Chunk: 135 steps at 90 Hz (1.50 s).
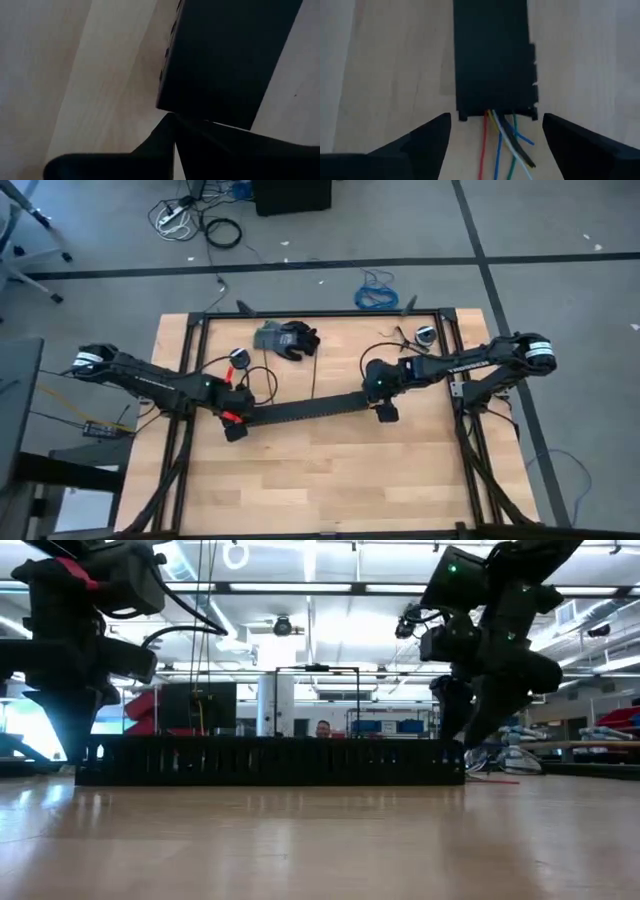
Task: Ziptie cables
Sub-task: Close the black cable duct cover
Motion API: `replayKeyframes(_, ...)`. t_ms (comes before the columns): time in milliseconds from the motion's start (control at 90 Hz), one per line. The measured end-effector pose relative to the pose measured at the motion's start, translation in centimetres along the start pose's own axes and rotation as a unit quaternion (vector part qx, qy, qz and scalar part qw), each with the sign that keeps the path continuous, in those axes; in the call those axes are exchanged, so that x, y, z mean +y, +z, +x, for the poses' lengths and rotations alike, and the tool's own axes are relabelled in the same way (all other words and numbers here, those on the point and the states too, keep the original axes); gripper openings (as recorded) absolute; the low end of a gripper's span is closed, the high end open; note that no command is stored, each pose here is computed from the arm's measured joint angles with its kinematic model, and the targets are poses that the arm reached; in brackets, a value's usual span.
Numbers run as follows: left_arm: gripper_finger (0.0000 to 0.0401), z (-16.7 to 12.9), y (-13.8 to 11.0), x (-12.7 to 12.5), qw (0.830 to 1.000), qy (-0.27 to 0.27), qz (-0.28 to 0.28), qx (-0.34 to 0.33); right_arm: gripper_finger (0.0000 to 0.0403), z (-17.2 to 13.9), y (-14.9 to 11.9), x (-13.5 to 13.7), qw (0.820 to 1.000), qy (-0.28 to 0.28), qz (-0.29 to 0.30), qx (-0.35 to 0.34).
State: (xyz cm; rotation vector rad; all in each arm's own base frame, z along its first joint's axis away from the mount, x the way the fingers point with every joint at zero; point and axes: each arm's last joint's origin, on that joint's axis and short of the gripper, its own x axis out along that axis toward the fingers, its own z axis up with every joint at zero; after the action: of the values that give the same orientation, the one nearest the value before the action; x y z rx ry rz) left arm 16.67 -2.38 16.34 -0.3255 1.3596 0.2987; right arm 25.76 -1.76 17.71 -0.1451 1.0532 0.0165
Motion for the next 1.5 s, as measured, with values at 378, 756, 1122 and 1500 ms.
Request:
replayKeyframes(378,0.0000,0.0,0.0,0.0,1.000,0.000,0.001,0.000,0.0307,1.0,0.0,0.0,1.000,0.009,0.004,0.006)
replayKeyframes(756,0.0000,0.0,0.0,0.0,1.000,0.000,0.001,0.001,0.0307,1.0,0.0,0.0,1.000,0.010,0.005,0.008)
replayKeyframes(1122,0.0000,0.0,0.0,0.0,1.000,0.000,0.001,0.001,0.0306,0.8,0.0,0.0,1.000,0.009,0.010,0.006)
replayKeyframes(1500,0.0000,0.0,0.0,0.0,1.000,0.000,0.000,0.001,0.0276,0.8,0.0,0.0,1.000,0.009,0.026,0.006)
